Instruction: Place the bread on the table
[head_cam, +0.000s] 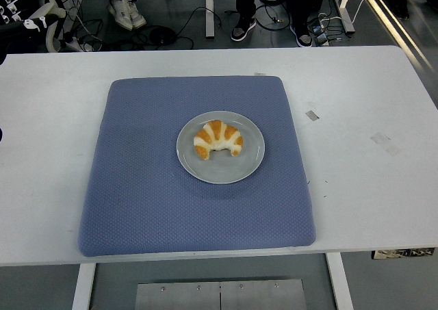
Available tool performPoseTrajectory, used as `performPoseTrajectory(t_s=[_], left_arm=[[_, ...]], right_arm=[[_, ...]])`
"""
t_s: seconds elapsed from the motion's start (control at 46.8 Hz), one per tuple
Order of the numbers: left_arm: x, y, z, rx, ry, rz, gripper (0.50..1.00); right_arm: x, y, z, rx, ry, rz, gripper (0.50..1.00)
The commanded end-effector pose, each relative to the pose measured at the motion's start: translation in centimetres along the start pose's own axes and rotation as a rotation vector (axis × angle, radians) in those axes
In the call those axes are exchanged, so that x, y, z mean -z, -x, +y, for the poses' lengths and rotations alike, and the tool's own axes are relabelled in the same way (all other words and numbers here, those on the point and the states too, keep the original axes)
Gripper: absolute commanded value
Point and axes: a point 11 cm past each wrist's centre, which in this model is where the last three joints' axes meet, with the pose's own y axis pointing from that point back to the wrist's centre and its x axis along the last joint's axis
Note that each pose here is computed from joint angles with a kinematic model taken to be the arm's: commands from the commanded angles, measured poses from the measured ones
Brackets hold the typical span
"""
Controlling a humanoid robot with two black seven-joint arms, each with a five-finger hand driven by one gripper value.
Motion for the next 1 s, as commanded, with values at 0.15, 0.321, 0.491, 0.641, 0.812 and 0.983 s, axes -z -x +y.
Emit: performPoseTrajectory(t_s=[0.15, 0.321, 0.491, 0.641, 0.812, 0.983], left_arm=[[-0.5, 0.2, -0.2, 0.001, 0.011, 0.005, 0.99], [-0.6, 0.4, -0.2, 0.01, 0.013, 0.003, 0.99], [-0.7, 0.5, -0.2, 0.013, 0.016, 0.003, 0.992], [-0.9, 1.0, -0.4, 0.031, 0.013, -0.016, 0.992], [-1.1, 1.8, -1.1, 0.063, -0.086, -0.081, 0.989], [-2.8, 2.3, -1.6, 0.082, -0.106, -0.123, 0.984]], right_arm=[[0.0, 0.0, 0.0, 0.0, 0.0, 0.0, 1.0], [0.0, 0.0, 0.0, 0.0, 0.0, 0.0, 1.0], [0.0, 0.0, 0.0, 0.0, 0.0, 0.0, 1.0], [0.0, 0.0, 0.0, 0.0, 0.0, 0.0, 1.0], [0.0, 0.0, 0.0, 0.0, 0.0, 0.0, 1.0], [0.0, 0.0, 0.0, 0.0, 0.0, 0.0, 1.0]])
